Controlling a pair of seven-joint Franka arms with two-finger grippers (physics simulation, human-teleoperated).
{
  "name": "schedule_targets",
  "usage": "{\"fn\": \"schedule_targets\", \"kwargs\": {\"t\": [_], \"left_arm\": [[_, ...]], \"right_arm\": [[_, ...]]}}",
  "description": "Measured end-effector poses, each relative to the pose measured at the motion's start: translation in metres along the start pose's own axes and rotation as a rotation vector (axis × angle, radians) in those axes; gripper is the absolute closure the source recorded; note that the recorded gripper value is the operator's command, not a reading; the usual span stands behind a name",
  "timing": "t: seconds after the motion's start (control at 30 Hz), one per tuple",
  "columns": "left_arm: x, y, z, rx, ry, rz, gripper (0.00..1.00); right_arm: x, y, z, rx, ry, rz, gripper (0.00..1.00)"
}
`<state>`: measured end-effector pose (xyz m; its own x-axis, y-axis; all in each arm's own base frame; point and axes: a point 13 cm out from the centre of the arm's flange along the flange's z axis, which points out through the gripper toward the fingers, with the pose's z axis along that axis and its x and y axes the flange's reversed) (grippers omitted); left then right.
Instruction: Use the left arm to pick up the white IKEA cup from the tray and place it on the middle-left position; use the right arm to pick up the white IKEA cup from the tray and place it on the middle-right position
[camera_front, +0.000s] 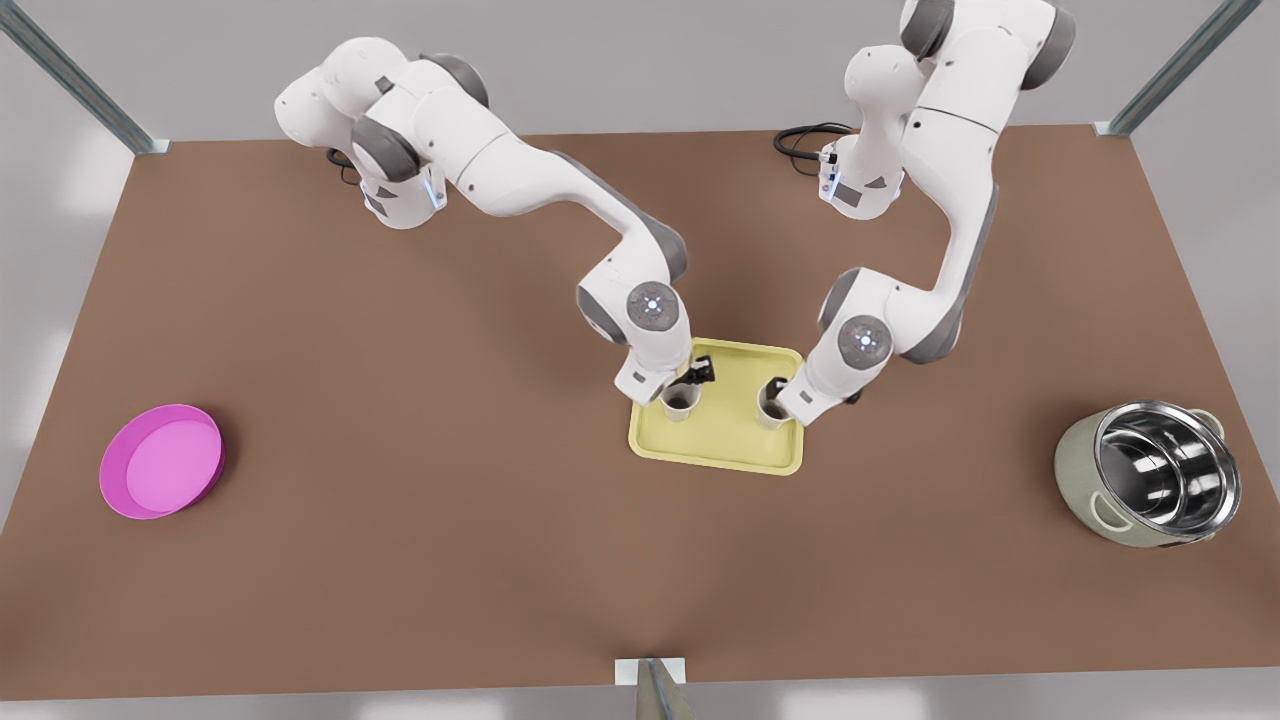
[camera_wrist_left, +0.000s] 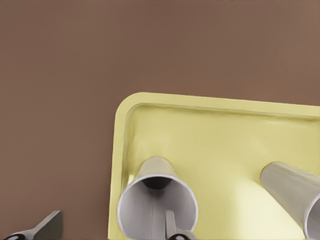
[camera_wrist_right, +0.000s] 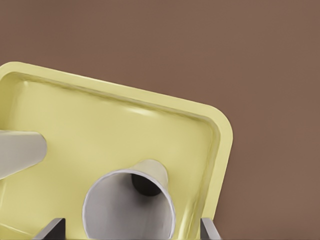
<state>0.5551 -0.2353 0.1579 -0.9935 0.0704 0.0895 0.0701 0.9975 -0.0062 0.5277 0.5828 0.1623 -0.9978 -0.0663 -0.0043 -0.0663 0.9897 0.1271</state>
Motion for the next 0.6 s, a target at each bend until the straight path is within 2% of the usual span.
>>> {"fn": "schedule_targets", "kwargs": {"t": [0.2,0.53,0.6], "left_arm": [[0.001,0.001,0.020,0.012,-0.023,-0.037,0.00],[0.000,0.002,0.045,0.026,-0.029,-0.082,0.02],[0.000,0.001,0.052,0.030,-0.028,-0.087,0.03]], "right_arm": [[-0.011,-0.015,0.006,-0.003,-0.022,0.102,0.00],[0.008,-0.027,0.037,0.029,0.015,0.174,0.00],[0.010,-0.030,0.046,0.037,0.023,0.184,0.05]]}}
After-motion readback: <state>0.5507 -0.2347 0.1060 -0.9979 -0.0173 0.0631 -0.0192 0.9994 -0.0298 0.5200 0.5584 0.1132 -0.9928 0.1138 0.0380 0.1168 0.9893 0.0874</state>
